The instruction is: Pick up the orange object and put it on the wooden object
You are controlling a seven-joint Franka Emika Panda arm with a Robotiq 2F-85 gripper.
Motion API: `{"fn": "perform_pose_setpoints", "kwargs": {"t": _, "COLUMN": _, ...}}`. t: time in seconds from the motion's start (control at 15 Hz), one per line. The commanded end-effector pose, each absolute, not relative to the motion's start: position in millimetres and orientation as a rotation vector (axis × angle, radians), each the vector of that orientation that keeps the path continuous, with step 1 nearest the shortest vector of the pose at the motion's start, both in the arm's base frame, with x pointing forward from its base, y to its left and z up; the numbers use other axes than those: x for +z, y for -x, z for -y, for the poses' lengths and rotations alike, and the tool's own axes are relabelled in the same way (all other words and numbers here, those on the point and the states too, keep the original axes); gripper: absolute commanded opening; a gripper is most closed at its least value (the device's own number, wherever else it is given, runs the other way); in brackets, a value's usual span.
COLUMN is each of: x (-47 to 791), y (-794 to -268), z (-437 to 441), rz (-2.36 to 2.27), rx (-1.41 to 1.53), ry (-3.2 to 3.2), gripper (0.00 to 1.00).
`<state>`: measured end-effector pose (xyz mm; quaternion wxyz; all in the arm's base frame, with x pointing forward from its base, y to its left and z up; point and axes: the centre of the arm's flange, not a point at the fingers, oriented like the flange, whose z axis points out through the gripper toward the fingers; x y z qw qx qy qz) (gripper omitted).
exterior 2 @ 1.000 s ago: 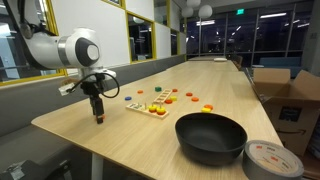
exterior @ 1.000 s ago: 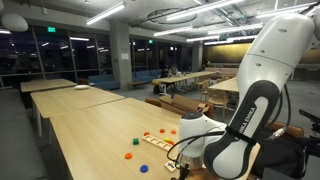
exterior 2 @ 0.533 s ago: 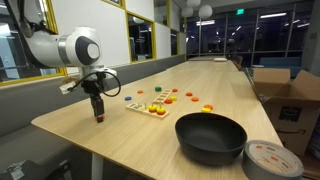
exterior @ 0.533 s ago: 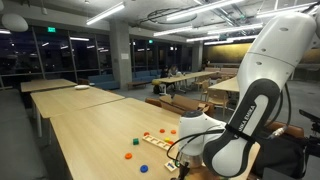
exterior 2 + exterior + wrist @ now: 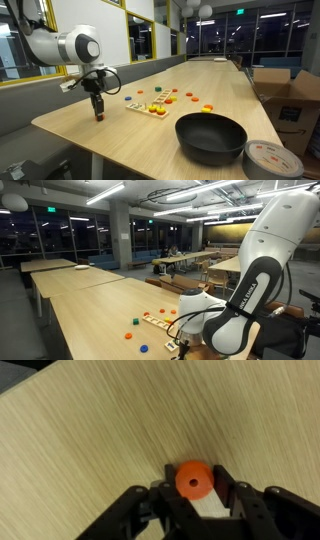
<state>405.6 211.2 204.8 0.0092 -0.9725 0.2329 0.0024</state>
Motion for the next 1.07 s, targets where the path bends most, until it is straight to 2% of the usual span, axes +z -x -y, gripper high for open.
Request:
{"fn": "perform_pose_setpoints", "kwargs": {"t": 0.0, "x": 220, "y": -407, "z": -201, "rz": -0.716, "rx": 0.025, "ry": 3.036, "gripper": 0.18}}
{"fn": "perform_pose_setpoints", "kwargs": {"t": 0.53, "x": 250, "y": -431, "z": -184, "rz": -0.731, "rx": 0.065, "ry": 3.002, "gripper": 0.18}}
{"fn": "perform_pose_setpoints", "kwargs": {"t": 1.0, "x": 285, "y": -474, "z": -193, "rz": -0.689, "rx": 0.092, "ry": 2.974, "gripper": 0.18}}
